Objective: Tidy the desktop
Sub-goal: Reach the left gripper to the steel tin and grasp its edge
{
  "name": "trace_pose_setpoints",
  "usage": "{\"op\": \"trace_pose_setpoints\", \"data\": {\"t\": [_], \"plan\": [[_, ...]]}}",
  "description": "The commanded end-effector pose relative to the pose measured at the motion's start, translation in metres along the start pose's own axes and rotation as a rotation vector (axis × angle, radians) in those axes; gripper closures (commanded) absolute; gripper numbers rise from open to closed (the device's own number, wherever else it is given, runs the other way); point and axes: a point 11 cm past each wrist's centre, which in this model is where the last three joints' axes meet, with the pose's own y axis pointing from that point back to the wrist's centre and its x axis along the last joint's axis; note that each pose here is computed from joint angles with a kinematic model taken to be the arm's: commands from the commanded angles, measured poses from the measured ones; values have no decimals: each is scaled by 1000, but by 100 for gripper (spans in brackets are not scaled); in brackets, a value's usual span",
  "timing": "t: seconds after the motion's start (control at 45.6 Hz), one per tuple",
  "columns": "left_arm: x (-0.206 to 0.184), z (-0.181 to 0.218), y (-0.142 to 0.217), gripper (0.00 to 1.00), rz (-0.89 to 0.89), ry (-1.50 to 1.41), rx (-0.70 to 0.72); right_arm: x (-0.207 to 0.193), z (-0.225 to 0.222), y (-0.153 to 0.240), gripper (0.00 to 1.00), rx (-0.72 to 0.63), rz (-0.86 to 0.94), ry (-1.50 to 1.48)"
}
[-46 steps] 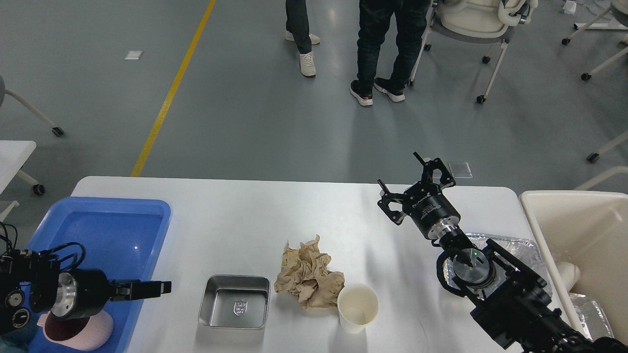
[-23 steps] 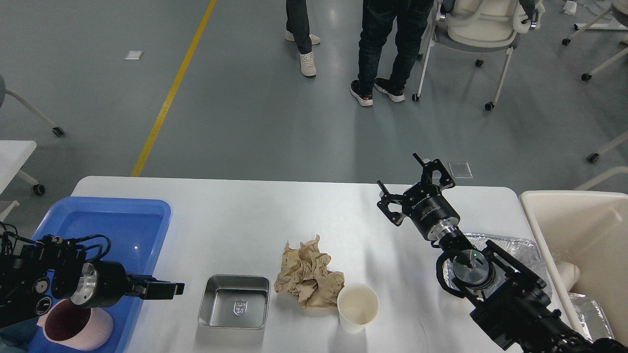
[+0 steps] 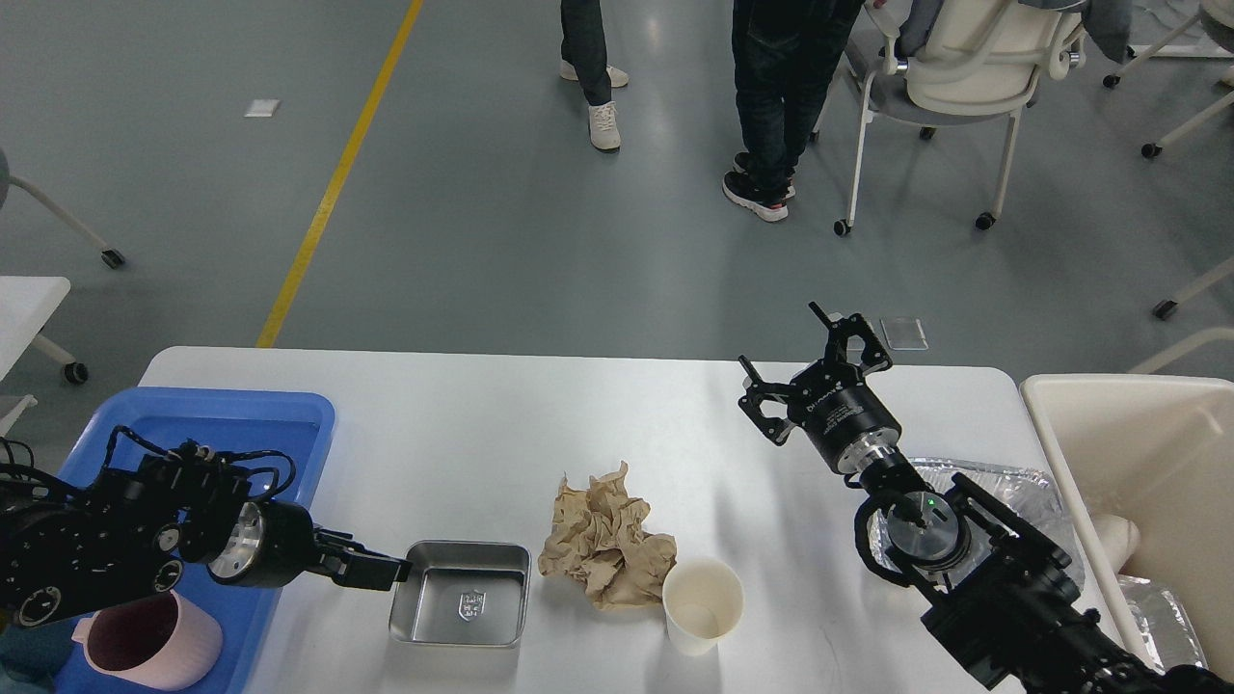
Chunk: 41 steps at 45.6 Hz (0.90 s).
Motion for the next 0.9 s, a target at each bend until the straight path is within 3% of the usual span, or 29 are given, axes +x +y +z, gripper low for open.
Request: {"op": "trace_pose_setpoints", "data": {"t": [0.0, 0.504, 0.877], "plan": [[1, 6, -10, 3, -17, -23, -6, 0, 0, 0, 0, 0, -1, 0], [5, 16, -22, 4, -34, -53, -61, 0, 0, 0, 0, 0, -1, 0], [1, 11, -19, 13, -62, -95, -76, 0, 0, 0, 0, 0, -1, 0]]}}
